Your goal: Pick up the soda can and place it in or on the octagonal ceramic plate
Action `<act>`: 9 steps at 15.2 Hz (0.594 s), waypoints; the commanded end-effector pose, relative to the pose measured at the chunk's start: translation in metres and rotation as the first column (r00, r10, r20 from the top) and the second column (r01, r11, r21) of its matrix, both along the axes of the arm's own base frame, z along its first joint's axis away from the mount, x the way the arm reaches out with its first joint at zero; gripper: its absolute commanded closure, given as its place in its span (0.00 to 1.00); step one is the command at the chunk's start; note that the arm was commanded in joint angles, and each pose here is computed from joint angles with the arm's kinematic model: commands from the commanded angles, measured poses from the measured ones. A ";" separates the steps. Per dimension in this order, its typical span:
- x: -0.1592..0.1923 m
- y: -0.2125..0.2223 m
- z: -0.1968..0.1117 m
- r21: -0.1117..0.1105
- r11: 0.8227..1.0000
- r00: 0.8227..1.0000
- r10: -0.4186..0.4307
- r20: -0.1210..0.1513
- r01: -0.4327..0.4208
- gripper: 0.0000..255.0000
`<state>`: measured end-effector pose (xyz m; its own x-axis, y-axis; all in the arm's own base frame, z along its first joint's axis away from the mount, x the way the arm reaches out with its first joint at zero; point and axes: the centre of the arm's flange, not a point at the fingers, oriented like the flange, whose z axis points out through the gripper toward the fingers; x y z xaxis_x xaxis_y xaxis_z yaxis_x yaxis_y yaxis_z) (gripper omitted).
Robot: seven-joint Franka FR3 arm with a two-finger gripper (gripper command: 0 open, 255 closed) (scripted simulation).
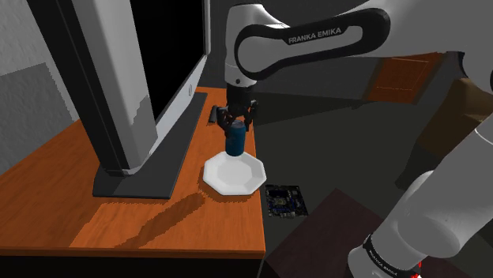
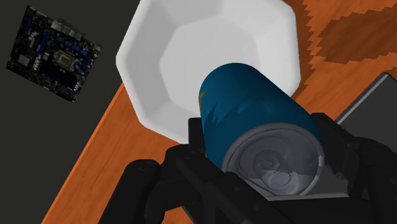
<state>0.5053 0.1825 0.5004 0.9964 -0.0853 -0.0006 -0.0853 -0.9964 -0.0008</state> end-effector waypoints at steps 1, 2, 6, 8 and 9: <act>0.001 -0.010 -0.004 0.001 1.000 1.000 0.002 0.000 -0.002 1.00; 0.001 -0.010 -0.009 0.001 1.000 1.000 0.002 0.000 -0.002 1.00; 0.001 -0.010 -0.030 0.001 1.000 1.000 0.002 0.000 -0.002 1.00; 0.001 -0.010 -0.041 0.001 1.000 1.000 0.002 0.000 -0.002 1.00; 0.001 -0.010 -0.046 0.001 1.000 1.000 0.002 0.000 -0.002 1.00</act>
<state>0.5065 0.1725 0.4595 0.9965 -0.0835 -0.0014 -0.0835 -0.9965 -0.0012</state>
